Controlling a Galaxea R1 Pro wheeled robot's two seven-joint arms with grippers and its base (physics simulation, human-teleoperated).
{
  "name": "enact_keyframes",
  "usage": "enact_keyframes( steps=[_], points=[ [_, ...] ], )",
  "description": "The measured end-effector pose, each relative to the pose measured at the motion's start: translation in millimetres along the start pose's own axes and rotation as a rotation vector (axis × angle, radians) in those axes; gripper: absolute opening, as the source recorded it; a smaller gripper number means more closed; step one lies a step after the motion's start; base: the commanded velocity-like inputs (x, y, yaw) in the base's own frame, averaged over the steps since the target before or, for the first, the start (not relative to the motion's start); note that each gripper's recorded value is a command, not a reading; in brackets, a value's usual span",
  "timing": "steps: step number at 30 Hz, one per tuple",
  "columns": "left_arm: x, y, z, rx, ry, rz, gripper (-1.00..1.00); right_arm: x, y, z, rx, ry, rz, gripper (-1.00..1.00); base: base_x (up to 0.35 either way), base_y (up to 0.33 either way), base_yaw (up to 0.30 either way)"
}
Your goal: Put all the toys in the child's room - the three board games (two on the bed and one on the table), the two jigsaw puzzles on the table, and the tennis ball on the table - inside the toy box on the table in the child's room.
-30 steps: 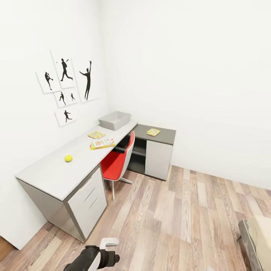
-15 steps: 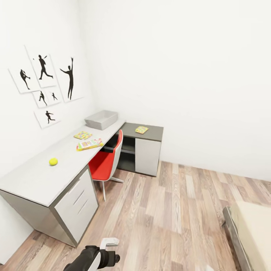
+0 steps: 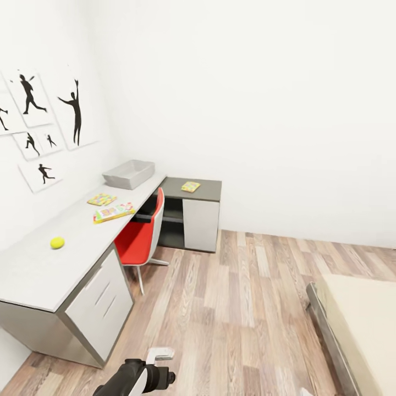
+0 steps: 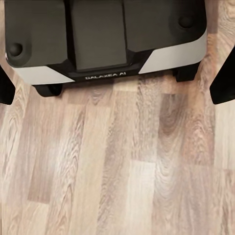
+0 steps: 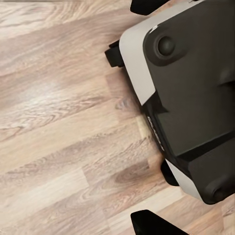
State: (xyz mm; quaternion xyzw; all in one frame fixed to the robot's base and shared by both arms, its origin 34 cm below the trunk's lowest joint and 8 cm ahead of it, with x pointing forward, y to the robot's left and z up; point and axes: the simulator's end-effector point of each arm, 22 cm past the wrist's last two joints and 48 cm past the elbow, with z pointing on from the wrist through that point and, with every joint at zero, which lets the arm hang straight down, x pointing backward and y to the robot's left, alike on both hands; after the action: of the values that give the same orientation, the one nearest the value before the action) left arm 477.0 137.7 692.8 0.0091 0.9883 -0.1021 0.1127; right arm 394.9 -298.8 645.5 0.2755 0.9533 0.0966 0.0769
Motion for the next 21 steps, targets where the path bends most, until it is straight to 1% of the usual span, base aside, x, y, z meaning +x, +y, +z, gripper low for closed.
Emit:
enact_keyframes(
  steps=[5,14,21],
  points=[
    [1.9,0.8,1.3,-0.001,0.006,-0.001,1.00,2.2,-0.2,1.2,0.001,0.005,0.000,1.00,-0.042,0.112,-0.242],
    [5.3,1.9,3.5,-0.002,0.014,-0.003,1.00,5.0,-2.2,2.9,0.006,0.012,0.000,1.00,-0.035,0.218,-0.243],
    [7.8,1.3,5.4,0.000,0.020,-0.003,1.00,7.1,-3.8,4.1,0.009,0.017,0.001,1.00,-0.004,0.074,-0.245]
  ],
)
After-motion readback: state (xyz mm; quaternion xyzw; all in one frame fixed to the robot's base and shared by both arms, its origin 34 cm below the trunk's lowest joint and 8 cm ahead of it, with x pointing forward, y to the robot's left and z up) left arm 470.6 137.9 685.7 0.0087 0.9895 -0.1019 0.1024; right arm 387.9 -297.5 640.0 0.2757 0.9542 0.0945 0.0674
